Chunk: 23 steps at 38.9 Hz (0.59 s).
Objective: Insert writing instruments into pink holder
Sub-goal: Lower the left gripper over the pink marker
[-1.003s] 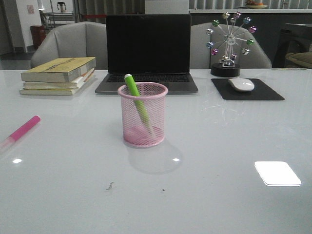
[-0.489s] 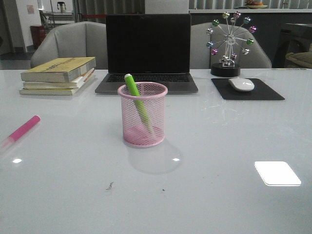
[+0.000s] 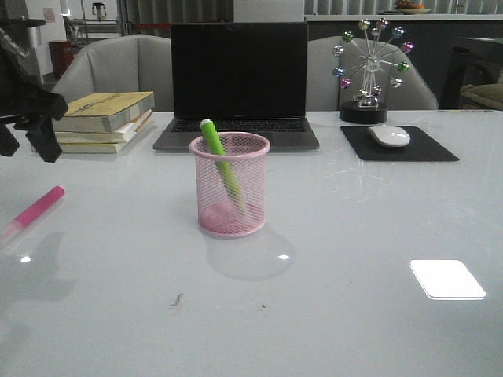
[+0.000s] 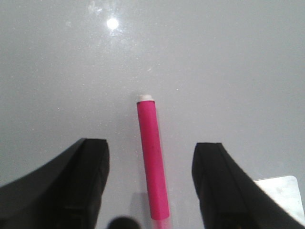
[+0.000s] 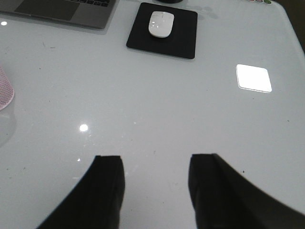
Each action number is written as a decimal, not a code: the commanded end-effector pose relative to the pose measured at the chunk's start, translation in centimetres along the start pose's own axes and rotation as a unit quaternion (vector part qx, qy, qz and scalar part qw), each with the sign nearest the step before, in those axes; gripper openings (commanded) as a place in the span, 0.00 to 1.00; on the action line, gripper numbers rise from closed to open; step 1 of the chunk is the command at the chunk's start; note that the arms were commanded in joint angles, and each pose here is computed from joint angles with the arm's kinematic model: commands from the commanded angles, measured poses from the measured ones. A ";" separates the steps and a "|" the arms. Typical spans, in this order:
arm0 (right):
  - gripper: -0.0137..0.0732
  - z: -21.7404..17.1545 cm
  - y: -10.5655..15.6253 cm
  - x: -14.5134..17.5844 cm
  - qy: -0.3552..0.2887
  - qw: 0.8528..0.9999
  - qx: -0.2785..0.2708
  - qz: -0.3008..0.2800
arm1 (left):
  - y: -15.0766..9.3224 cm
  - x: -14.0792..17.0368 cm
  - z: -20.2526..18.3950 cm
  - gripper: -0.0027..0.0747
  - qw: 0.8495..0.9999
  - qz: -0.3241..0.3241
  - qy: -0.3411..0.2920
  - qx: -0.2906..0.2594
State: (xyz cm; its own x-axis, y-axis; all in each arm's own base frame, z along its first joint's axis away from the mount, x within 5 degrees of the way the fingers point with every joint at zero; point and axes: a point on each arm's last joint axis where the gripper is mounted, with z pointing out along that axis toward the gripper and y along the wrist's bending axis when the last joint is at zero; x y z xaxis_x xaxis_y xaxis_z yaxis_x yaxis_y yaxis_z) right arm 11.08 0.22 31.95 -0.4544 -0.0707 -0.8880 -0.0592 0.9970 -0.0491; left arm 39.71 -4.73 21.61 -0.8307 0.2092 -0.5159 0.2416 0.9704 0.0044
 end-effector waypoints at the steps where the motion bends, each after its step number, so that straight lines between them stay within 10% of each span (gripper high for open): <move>1: 0.66 -0.6 -0.2 -1.4 -0.052 0.999 0.010 -0.001 | 0.0 -2.0 -1.6 0.61 0.997 0.005 -0.070 -0.013; 23: 0.66 -0.6 -0.2 -1.4 -0.051 0.999 0.010 -0.001 | 0.1 -0.5 2.9 0.61 1.000 0.001 -0.017 -0.006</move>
State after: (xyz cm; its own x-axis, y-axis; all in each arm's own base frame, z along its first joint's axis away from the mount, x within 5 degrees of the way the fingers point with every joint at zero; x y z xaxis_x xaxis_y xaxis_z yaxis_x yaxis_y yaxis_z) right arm 11.08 0.22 31.95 -0.4544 -0.0707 -0.8880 -0.0592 0.9970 -0.0491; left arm 41.12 -4.78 16.92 -0.8588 0.2135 -0.4656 0.2383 0.9712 0.0057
